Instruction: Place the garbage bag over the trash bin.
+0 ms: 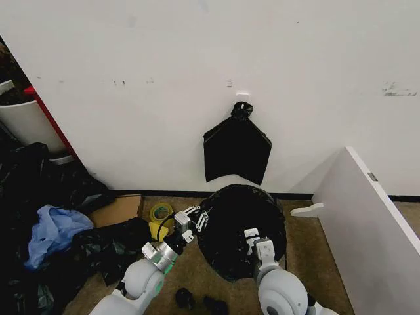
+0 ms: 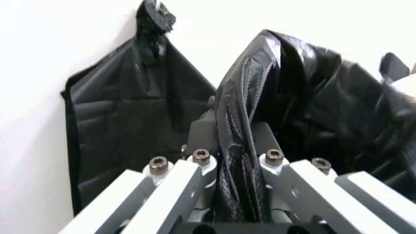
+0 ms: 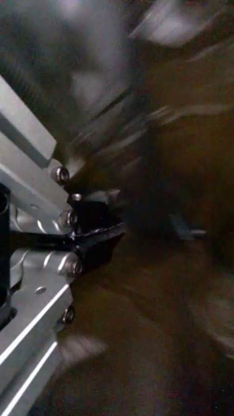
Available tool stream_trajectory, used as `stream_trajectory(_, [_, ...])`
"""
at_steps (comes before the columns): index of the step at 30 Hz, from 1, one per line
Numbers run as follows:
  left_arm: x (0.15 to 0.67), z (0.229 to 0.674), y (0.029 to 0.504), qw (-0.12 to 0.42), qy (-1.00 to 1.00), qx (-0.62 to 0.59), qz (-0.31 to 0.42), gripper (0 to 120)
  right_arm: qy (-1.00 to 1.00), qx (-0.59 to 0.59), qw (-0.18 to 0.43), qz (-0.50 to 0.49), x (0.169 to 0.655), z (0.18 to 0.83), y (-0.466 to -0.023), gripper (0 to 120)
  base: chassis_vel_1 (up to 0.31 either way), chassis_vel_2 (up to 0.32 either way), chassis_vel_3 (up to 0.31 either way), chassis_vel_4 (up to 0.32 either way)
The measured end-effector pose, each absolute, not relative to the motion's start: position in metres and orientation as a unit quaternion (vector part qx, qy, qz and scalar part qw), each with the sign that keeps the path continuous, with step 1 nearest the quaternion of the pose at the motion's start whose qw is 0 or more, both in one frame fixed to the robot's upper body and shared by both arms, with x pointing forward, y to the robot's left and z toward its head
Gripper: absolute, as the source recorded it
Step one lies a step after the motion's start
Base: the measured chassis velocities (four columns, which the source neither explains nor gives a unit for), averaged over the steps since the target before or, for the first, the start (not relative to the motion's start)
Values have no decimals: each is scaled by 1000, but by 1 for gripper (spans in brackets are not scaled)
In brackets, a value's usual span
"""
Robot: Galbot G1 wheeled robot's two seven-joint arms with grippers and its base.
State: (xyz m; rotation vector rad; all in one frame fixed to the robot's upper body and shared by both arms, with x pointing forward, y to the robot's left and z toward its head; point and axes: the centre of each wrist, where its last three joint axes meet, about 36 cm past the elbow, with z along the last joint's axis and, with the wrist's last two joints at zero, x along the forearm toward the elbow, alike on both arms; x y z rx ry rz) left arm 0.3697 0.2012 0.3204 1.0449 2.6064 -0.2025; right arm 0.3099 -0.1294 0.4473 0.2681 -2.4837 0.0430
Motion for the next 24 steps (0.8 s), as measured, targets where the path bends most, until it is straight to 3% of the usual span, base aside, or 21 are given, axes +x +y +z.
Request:
stream_trajectory(14, [366, 313, 183, 186, 901, 383, -86, 5, -938, 95, 330, -41, 357, 447, -116, 0, 0, 0, 0, 0])
stream_trajectory(24, [363, 312, 179, 189, 902, 377, -94, 5, -937, 46, 343, 45, 365, 402, -98, 0, 0, 0, 0, 0])
